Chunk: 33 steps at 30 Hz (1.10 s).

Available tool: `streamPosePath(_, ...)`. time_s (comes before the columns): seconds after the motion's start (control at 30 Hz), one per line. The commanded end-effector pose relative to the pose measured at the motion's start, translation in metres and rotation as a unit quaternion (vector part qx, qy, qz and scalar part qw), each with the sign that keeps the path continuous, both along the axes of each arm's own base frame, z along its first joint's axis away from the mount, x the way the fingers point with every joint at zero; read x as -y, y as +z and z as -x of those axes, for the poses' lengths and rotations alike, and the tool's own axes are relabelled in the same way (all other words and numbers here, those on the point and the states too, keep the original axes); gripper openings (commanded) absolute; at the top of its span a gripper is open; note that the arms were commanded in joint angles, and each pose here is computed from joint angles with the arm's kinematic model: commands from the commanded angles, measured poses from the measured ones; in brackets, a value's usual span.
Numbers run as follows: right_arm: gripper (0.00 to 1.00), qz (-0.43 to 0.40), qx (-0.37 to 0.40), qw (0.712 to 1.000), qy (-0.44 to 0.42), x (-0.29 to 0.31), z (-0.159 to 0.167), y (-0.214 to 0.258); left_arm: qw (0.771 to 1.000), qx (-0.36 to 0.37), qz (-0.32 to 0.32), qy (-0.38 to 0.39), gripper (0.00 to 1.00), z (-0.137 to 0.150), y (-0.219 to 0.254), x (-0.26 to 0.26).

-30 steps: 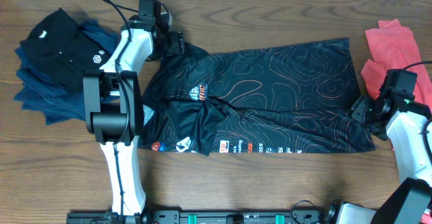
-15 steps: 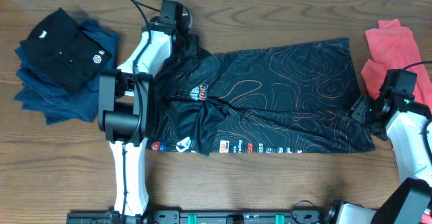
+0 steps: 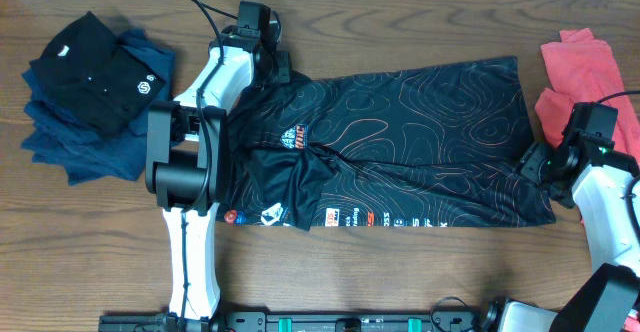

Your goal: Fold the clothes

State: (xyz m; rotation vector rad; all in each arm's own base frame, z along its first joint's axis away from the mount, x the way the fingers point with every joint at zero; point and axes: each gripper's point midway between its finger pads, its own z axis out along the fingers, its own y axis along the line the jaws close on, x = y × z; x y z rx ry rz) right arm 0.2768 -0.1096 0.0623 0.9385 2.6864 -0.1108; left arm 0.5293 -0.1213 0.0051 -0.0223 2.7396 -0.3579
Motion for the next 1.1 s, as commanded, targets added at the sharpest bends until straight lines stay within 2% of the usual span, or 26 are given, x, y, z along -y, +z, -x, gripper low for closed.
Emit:
streamPosePath(0.0,0.71,0.001,0.007,1.0,0.003,0.001,-0.001,0.004,1.0,0.003,-0.006,0.004,0.06,-0.003,0.0,-0.005)
streamPosePath(0.2,0.72,-0.047,0.058,0.995,0.073,-0.02,-0.027,0.007,0.999,0.038,0.0,0.005,0.06,-0.009,0.038,-0.005)
streamPosePath(0.37,0.74,-0.028,0.085,0.99,0.11,-0.017,-0.059,0.012,0.998,0.063,0.004,0.006,0.06,-0.012,0.067,-0.005)
streamPosePath(0.67,0.77,0.046,0.21,0.961,0.175,-0.012,-0.191,0.048,0.998,0.054,0.009,0.017,0.06,-0.001,0.084,-0.006)
streamPosePath(0.8,0.78,0.069,0.233,0.946,0.214,-0.021,-0.237,0.036,0.999,0.047,0.008,0.017,0.06,0.002,0.082,-0.006)
streamPosePath(0.87,0.75,0.079,0.241,0.944,0.213,-0.019,-0.253,0.023,0.999,0.042,0.007,0.017,0.06,0.004,0.081,-0.006)
streamPosePath(1.07,0.69,0.077,0.26,0.941,0.203,-0.016,-0.275,-0.016,0.999,0.027,0.005,0.017,0.06,0.01,0.078,-0.007)
